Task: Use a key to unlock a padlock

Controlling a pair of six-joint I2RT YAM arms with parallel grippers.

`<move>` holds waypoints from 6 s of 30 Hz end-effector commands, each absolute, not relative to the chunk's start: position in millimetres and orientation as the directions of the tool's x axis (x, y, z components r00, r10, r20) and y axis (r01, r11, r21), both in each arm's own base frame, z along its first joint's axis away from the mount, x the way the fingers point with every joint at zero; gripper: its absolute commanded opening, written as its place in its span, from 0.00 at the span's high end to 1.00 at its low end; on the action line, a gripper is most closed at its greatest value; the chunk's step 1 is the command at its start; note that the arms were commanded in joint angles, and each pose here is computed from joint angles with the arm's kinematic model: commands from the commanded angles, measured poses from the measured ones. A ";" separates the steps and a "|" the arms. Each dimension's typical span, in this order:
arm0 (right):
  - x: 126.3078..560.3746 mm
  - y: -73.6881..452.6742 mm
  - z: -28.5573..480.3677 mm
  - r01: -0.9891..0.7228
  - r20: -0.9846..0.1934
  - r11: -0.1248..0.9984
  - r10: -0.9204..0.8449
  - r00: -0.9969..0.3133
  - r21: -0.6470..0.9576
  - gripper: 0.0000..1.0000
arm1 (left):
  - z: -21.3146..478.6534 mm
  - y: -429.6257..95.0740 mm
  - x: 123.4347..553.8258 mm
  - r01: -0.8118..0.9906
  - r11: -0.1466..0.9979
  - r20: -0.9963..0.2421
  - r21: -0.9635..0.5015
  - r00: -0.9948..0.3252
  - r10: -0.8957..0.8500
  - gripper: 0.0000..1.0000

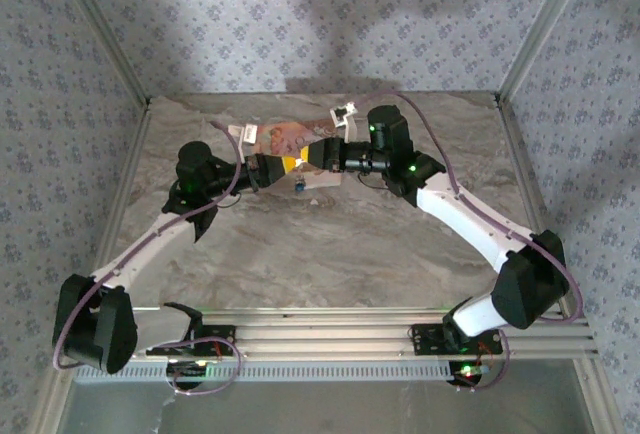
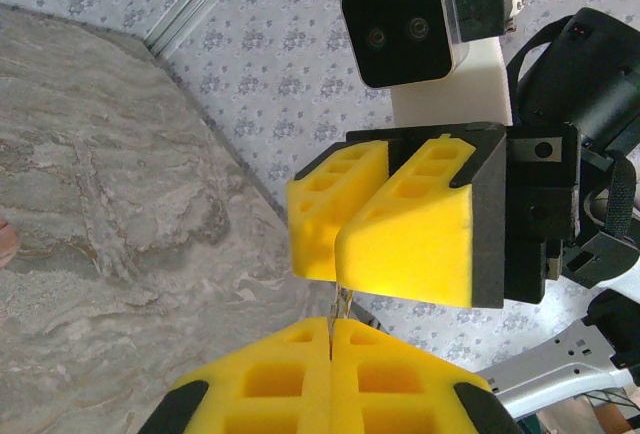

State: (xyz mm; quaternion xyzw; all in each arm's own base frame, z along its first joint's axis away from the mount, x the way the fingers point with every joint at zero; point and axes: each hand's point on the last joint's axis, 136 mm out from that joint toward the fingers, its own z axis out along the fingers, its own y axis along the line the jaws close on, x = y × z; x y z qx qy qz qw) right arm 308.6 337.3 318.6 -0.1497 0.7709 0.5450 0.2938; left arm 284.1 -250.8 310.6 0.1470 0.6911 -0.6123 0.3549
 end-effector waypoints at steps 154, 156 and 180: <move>285.4 310.1 338.3 -0.753 -0.776 0.303 -0.062 -0.627 0.584 0.81 | 338.4 -278.9 241.3 0.733 0.120 -0.743 -0.669 -0.658 -0.120 1.00; 292.9 305.8 334.2 -0.725 -0.762 0.347 -0.043 -0.646 0.595 0.61 | 329.1 -272.2 246.6 0.708 0.165 -0.726 -0.687 -0.674 -0.137 1.00; 371.1 261.5 167.3 -0.143 -0.533 0.958 0.012 -0.846 0.247 0.39 | 149.3 -116.0 290.5 -0.005 0.691 -0.448 -0.723 -0.758 -0.474 1.00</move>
